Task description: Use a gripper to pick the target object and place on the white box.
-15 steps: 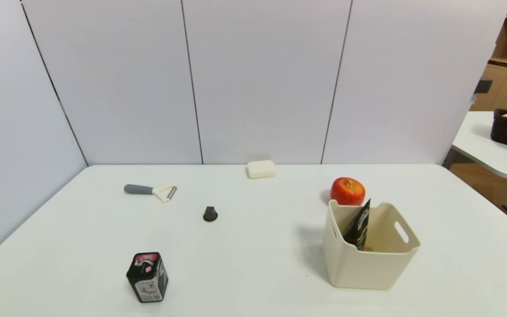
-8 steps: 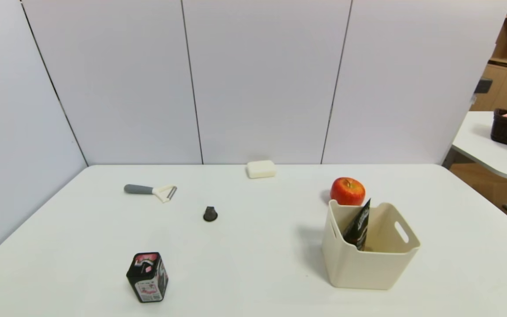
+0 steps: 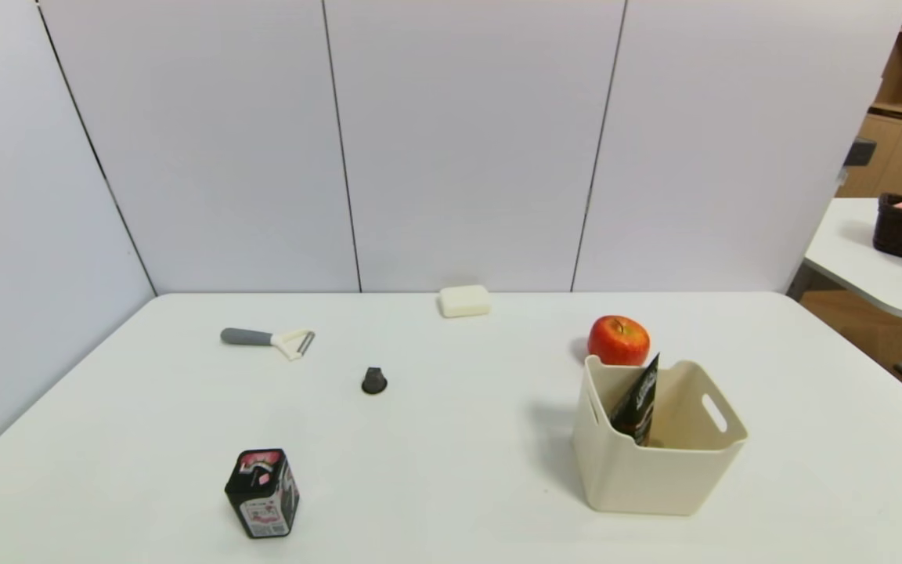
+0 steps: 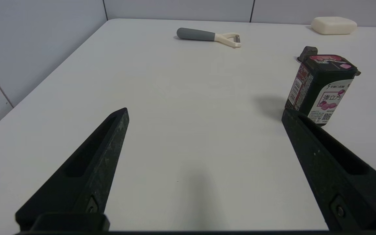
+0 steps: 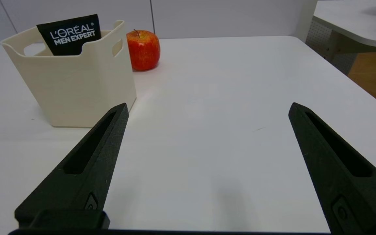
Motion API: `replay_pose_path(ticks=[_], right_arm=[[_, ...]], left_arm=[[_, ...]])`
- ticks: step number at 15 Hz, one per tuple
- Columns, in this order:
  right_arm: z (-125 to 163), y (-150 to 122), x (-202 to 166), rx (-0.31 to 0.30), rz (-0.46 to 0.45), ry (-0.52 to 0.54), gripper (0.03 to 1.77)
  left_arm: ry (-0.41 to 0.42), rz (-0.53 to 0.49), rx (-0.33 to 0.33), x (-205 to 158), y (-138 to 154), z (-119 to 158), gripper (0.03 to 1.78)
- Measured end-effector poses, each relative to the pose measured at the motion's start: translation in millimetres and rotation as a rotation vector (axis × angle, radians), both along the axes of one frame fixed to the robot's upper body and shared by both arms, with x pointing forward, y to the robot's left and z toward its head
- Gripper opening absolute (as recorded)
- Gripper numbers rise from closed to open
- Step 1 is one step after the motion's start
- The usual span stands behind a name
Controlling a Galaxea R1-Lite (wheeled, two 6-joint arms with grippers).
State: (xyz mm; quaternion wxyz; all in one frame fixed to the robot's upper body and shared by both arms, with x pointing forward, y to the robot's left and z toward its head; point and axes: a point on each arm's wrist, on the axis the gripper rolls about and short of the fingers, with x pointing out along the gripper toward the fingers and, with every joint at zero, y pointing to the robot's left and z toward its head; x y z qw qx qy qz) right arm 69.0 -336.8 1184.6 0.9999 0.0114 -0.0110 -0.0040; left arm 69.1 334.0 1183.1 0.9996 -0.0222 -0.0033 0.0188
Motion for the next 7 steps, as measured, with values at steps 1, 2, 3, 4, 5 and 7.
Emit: replay_pose_path(ticks=[1, 2, 3, 4, 5, 7], right_arm=[[0.0, 0.0, 0.0, -0.001, -0.001, 0.000, 1.69], [0.0, 0.0, 0.0, -0.003, -0.001, 0.000, 1.69], [0.0, 0.0, 0.0, -0.003, -0.001, 0.000, 1.69], [0.0, 0.0, 0.0, -0.003, -0.001, 0.000, 1.69], [0.0, 0.0, 0.0, -0.003, 0.000, 0.000, 1.69], [0.0, 0.0, 0.0, -0.003, 0.000, 0.000, 1.69]], left_arm=[[0.000, 0.000, 0.000, 0.0, 0.0, 0.0, 1.69], [0.000, 0.000, 0.000, 0.0, 0.0, 0.0, 1.69], [0.000, 0.000, 0.000, 0.0, 0.0, 0.0, 1.69], [0.000, 0.000, 0.000, 0.0, 0.0, 0.0, 1.69], [0.000, 0.000, 0.000, 0.0, 0.0, 0.0, 1.69], [0.000, 0.000, 0.000, 0.0, 0.0, 0.0, 1.69]])
